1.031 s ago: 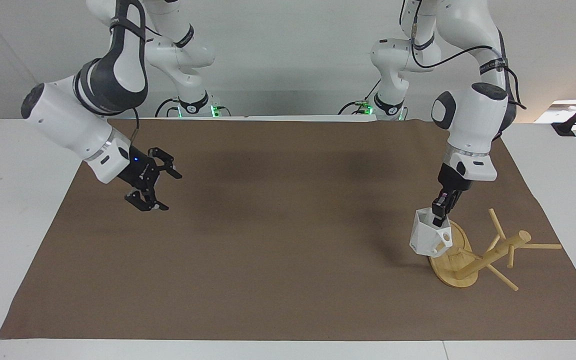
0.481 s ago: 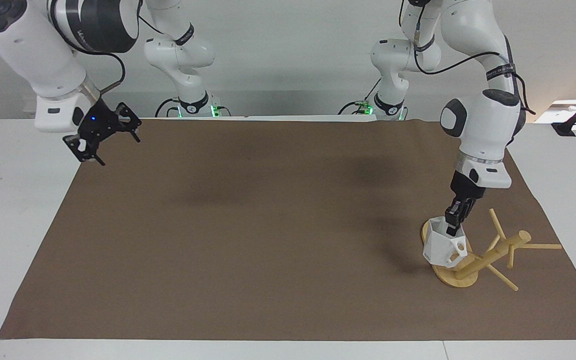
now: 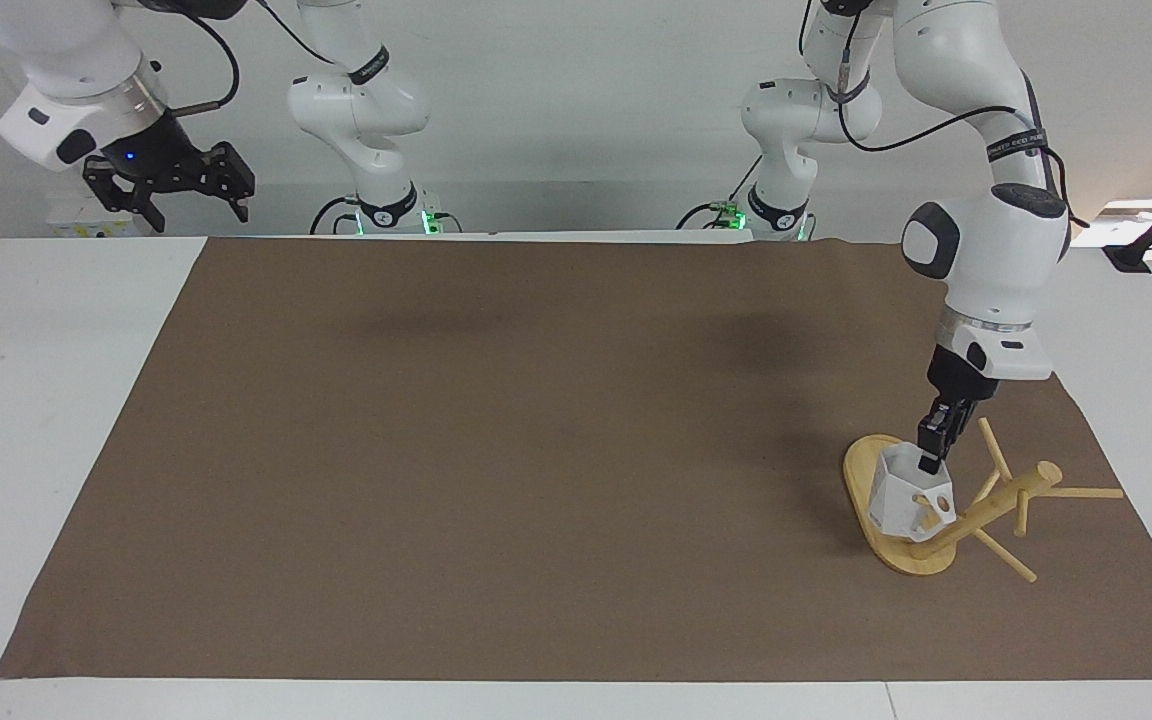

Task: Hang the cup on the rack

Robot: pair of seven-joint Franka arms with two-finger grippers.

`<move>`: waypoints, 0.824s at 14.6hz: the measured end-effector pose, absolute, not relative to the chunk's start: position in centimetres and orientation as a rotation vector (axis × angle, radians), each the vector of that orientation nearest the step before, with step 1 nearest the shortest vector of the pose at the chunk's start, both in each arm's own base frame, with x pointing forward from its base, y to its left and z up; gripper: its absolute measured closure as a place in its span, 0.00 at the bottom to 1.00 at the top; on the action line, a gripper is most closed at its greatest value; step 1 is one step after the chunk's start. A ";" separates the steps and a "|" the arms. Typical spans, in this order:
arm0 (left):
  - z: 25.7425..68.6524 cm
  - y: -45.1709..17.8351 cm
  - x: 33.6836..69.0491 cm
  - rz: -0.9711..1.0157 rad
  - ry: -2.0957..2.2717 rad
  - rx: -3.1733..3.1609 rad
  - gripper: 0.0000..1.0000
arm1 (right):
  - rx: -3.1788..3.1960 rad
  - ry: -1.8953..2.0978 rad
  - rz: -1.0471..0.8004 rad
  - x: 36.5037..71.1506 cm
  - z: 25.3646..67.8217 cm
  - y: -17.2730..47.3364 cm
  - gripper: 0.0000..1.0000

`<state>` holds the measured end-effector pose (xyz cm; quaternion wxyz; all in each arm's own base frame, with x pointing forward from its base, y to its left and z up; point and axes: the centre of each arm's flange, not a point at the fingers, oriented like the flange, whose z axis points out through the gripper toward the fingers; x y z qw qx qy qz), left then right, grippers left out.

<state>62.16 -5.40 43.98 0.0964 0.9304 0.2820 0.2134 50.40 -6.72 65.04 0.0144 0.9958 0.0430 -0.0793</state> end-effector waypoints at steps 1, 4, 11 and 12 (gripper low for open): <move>44.1 -5.2 62.2 0.635 0.829 2.760 0.47 | 3.106 0.097 -0.248 50.3 65.0 -7.5 0.00; 45.6 -4.8 61.7 0.504 0.740 2.859 0.13 | 3.110 -0.056 -0.276 49.9 64.2 -9.2 0.00; 61.3 -0.9 55.0 0.060 0.215 3.208 0.00 | 3.105 -0.086 -0.257 50.4 62.9 -8.4 0.00; 63.2 -0.6 54.1 -0.001 0.107 3.247 0.00 | 3.105 -0.081 -0.263 50.5 62.8 -8.3 0.00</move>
